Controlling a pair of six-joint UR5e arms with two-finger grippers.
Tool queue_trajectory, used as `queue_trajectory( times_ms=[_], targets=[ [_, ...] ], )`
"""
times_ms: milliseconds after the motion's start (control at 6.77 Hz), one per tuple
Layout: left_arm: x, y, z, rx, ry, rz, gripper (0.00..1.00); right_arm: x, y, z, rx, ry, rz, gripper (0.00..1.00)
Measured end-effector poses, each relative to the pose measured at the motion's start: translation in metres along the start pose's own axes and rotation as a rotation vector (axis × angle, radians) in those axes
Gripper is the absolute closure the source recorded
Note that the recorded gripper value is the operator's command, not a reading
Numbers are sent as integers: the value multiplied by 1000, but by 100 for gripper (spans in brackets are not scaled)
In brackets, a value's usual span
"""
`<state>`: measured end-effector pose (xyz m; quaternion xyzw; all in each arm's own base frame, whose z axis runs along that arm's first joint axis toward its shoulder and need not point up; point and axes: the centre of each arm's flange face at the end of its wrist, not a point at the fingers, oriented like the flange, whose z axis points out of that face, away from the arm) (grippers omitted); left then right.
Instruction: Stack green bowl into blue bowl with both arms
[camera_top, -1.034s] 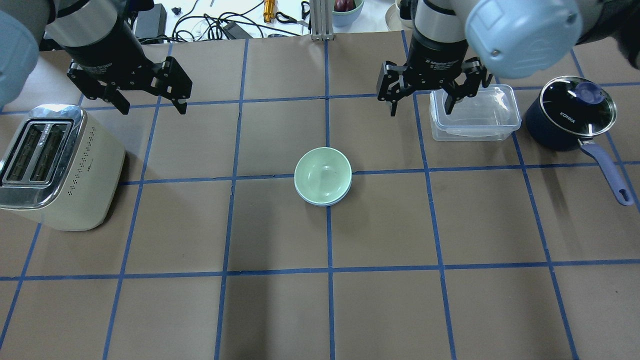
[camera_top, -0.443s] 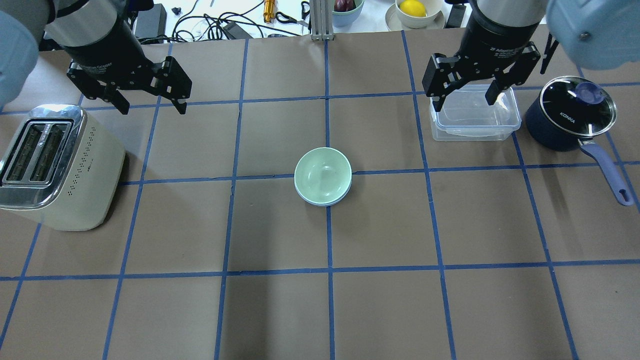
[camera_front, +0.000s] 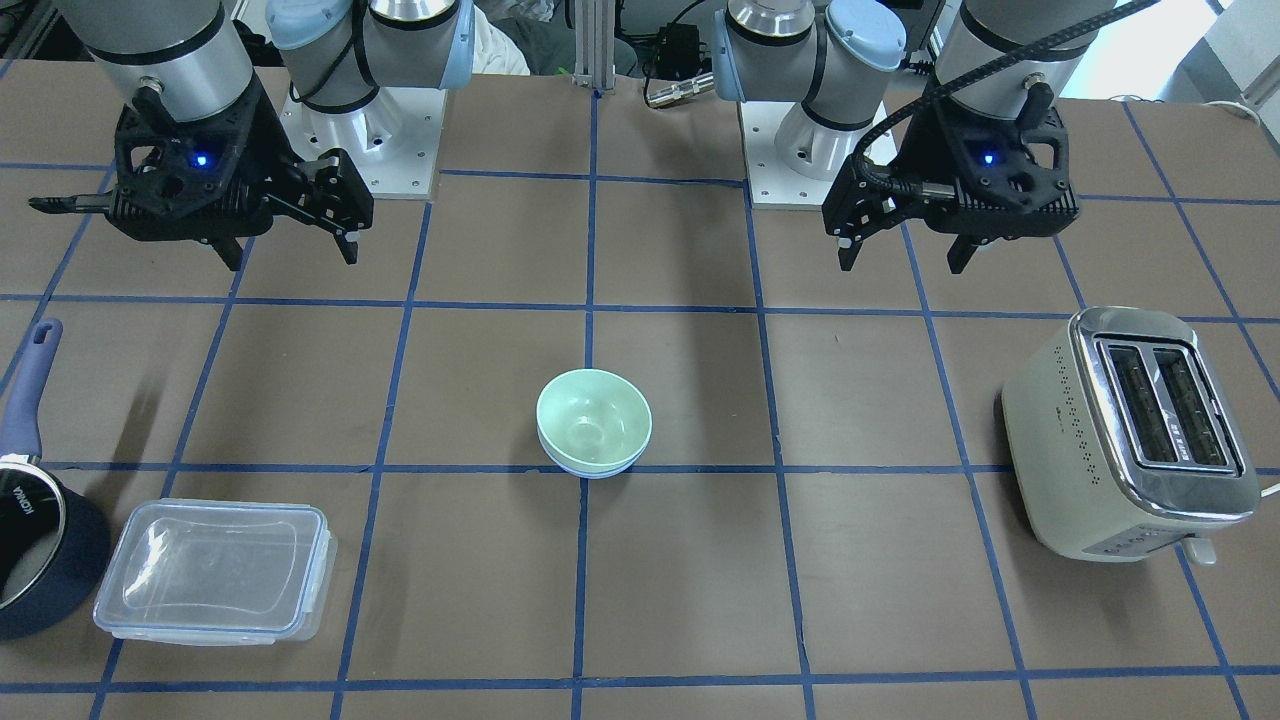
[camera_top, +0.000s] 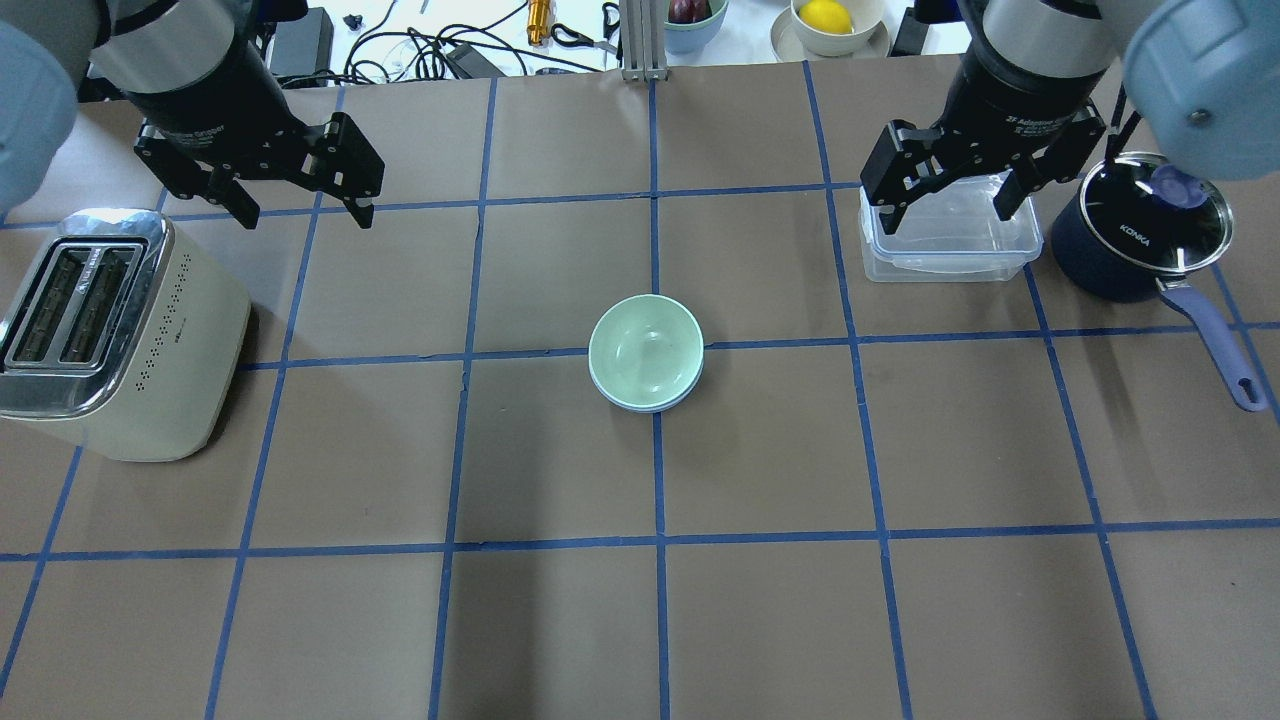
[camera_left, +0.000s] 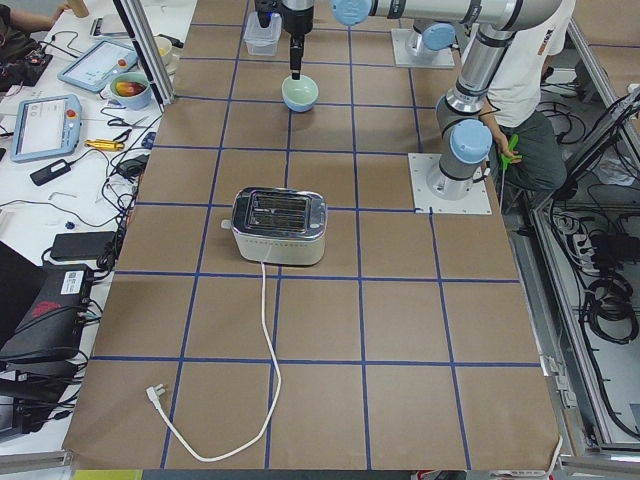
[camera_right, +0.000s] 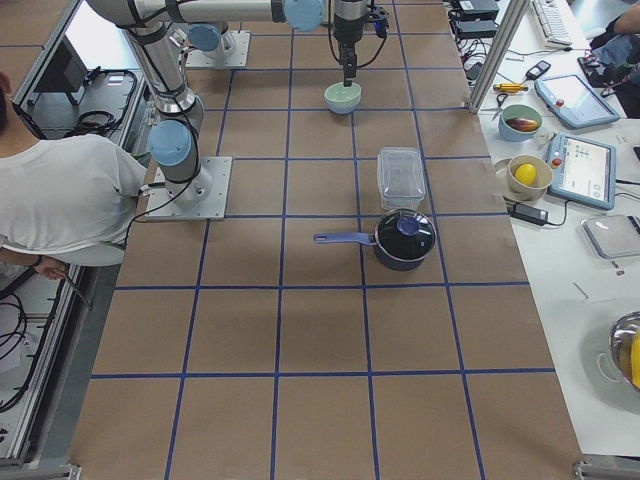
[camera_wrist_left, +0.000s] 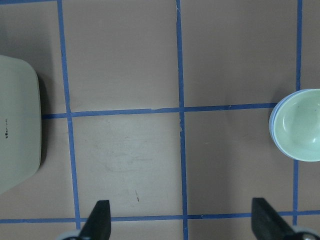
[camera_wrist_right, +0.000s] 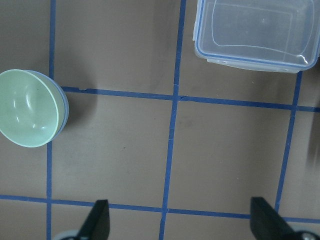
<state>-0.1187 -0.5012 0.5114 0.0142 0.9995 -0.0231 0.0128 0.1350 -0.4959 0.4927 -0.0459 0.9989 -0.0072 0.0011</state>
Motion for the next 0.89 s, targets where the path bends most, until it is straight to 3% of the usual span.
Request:
queue_trajectory(
  times_ms=[886],
  targets=[
    [0, 0, 1, 0, 0, -5, 0, -2, -4, -3, 15, -3, 27, 0]
  ],
)
